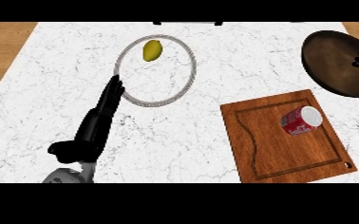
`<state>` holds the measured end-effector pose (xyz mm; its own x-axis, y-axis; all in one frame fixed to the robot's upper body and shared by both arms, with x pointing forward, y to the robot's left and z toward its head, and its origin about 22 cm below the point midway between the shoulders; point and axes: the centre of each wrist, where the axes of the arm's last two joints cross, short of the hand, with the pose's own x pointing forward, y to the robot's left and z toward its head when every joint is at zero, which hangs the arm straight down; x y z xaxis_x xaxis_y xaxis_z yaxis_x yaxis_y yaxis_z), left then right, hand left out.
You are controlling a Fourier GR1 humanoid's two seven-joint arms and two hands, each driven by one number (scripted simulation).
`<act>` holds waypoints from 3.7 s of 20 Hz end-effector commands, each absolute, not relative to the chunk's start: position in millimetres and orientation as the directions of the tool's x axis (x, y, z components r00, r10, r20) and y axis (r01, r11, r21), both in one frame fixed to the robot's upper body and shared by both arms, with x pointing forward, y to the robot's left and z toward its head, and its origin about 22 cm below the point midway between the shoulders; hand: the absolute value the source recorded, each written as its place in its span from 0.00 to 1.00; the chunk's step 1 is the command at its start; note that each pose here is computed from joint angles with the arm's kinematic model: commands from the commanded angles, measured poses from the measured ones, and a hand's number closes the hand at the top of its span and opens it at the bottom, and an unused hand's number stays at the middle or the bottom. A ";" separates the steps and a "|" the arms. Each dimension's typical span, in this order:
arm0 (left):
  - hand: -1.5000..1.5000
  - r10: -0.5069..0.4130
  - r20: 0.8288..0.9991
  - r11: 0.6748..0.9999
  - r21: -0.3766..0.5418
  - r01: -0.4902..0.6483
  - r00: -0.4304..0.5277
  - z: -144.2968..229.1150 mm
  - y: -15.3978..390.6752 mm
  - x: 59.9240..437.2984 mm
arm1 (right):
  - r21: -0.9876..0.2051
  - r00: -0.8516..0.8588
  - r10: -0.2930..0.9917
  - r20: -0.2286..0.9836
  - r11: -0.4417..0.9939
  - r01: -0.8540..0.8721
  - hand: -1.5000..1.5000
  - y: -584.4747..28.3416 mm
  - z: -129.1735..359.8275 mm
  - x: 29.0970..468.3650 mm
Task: Pick the can from the cutting board and place it in the pan
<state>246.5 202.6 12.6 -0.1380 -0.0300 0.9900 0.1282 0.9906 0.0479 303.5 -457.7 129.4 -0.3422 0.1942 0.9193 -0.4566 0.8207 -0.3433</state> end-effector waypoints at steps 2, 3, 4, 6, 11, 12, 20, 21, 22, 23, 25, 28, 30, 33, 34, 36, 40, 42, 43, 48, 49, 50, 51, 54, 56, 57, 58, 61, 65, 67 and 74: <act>0.50 -0.029 0.989 0.989 0.049 0.139 -0.145 13.6 190.2 249.0 | -0.443 -0.426 0.215 0.879 0.700 -0.560 0.00 -478.2 157.6 305.3; 0.50 -0.014 0.990 0.988 0.034 0.149 -0.137 10.2 199.7 241.7 | -0.467 -0.435 0.236 0.869 0.680 -0.565 0.00 -470.1 152.5 308.2; 0.50 -0.026 0.990 0.991 0.044 0.129 -0.139 3.2 190.2 246.9 | -0.493 -0.429 0.269 0.862 0.637 -0.592 0.00 -465.8 163.2 309.8; 0.50 -0.031 0.990 0.987 0.051 0.150 -0.136 5.9 194.9 245.0 | -0.561 -0.460 0.329 0.825 0.577 -0.594 0.00 -449.5 175.2 321.1; 0.50 -0.023 0.989 0.987 0.046 0.151 -0.147 21.4 197.1 249.4 | -0.676 -0.489 0.483 0.726 0.376 -0.633 0.00 -415.5 160.6 327.1; 0.50 -0.029 0.992 0.986 0.049 0.159 -0.126 5.9 199.0 252.1 | -0.710 -0.510 0.520 0.686 0.322 -0.626 0.00 -403.0 164.3 335.0; 0.50 -0.031 0.990 0.989 0.050 0.139 -0.141 15.2 197.3 250.4 | -0.806 -0.640 0.612 0.464 -0.009 -0.592 0.00 -373.9 128.7 328.2; 0.50 -0.030 0.993 0.988 0.047 0.145 -0.118 7.8 194.0 251.8 | -0.815 -0.655 0.609 0.447 -0.025 -0.580 0.00 -354.6 97.6 328.4; 0.50 -0.034 0.989 0.989 0.054 0.139 -0.142 12.9 199.3 242.9 | -0.808 -0.633 0.646 0.427 -0.041 -0.587 0.00 -369.9 122.7 341.5; 0.50 -0.026 0.991 0.989 0.045 0.144 -0.130 22.8 195.0 241.5 | -0.803 -0.644 0.644 0.413 -0.075 -0.591 0.00 -361.8 104.0 330.3; 0.50 -0.040 0.991 0.987 0.060 0.152 -0.131 -4.1 210.4 238.0 | -0.805 -0.642 0.645 0.415 -0.067 -0.589 0.00 -362.4 120.5 337.8; 0.50 -0.033 0.989 0.992 0.050 0.120 -0.144 4.0 190.8 244.7 | -0.793 -0.626 0.641 0.443 -0.045 -0.607 0.00 -358.2 103.4 337.9; 0.50 -0.044 0.990 0.991 0.060 0.118 -0.131 10.9 187.8 237.9 | -0.798 -0.630 0.648 0.428 -0.055 -0.599 0.00 -366.3 89.9 329.9; 0.50 -0.028 0.991 0.991 0.045 0.128 -0.134 -4.2 189.1 256.4 | -0.796 -0.615 0.668 0.419 -0.056 -0.602 0.00 -361.8 81.4 334.4; 0.50 -0.039 0.988 0.991 0.056 0.118 -0.147 5.6 212.5 257.7 | -0.794 -0.607 0.674 0.421 -0.050 -0.606 0.00 -362.2 94.4 328.9; 0.50 -0.041 0.990 0.991 0.057 0.118 -0.133 -2.1 206.6 248.9 | -0.792 -0.602 0.672 0.431 -0.037 -0.609 0.00 -373.0 85.0 330.1; 0.50 -0.014 0.994 0.990 0.029 0.137 -0.104 9.7 212.5 244.2 | -0.777 -0.576 0.669 0.470 0.004 -0.629 0.00 -351.0 71.7 336.0; 0.50 -0.037 0.989 0.992 0.055 0.117 -0.146 4.5 193.8 234.2 | -0.787 -0.585 0.658 0.474 0.018 -0.617 0.00 -362.9 64.4 330.5; 0.50 -0.037 0.992 0.994 0.049 0.097 -0.122 1.0 201.8 246.2 | -0.782 -0.581 0.662 0.473 0.011 -0.623 0.00 -358.3 61.8 344.2; 0.50 -0.030 0.991 0.992 0.046 0.116 -0.132 11.3 204.7 240.2 | -0.772 -0.562 0.685 0.463 0.002 -0.635 0.00 -338.1 30.5 347.7; 0.50 -0.037 0.992 0.992 0.052 0.118 -0.119 -1.5 193.1 241.3 | -0.774 -0.570 0.702 0.428 -0.041 -0.632 0.00 -338.4 30.1 335.4; 0.50 -0.040 0.990 0.991 0.057 0.118 -0.135 -8.3 196.0 245.2 | -0.768 -0.554 0.709 0.436 -0.028 -0.640 0.00 -347.9 48.4 353.0; 0.50 -0.037 0.991 0.990 0.054 0.133 -0.131 15.0 208.1 239.5 | -0.766 -0.553 0.703 0.447 -0.019 -0.643 0.00 -344.2 25.0 346.5; 0.50 -0.027 0.991 0.990 0.044 0.133 -0.128 20.8 206.2 250.7 | -0.744 -0.614 0.691 0.382 -0.165 -0.648 1.00 -348.4 26.9 349.8; 0.50 -0.042 0.991 0.989 0.059 0.135 -0.125 18.6 213.2 249.1 | -0.770 -0.677 0.641 0.363 -0.203 -0.605 1.00 -342.4 23.7 348.9; 0.50 -0.032 0.991 0.991 0.048 0.121 -0.127 0.3 202.2 242.0 | -0.796 -0.701 0.623 0.346 -0.200 -0.571 1.00 -345.6 13.2 332.0; 0.50 -0.030 0.991 0.992 0.046 0.122 -0.128 11.5 213.1 239.5 | -0.801 -0.698 0.631 0.338 -0.197 -0.565 1.00 -332.9 12.5 338.2; 0.50 -0.023 0.990 0.992 0.040 0.118 -0.141 14.1 210.3 247.9 | -0.809 -0.702 0.636 0.321 -0.202 -0.552 1.00 -332.3 14.4 354.3; 0.50 -0.039 0.992 0.993 0.052 0.102 -0.121 3.3 215.7 240.5 | -0.840 -0.705 0.624 0.338 -0.138 -0.525 1.00 -332.1 6.1 348.6; 0.50 -0.042 0.993 0.990 0.057 0.130 -0.114 12.5 197.7 250.8 | -0.869 -0.712 0.624 0.322 -0.104 -0.484 1.00 -336.2 18.3 353.3; 0.50 -0.029 0.992 0.994 0.042 0.102 -0.122 4.7 208.4 242.7 | -0.933 -0.583 0.747 0.320 0.143 -0.330 1.00 -348.2 41.6 351.9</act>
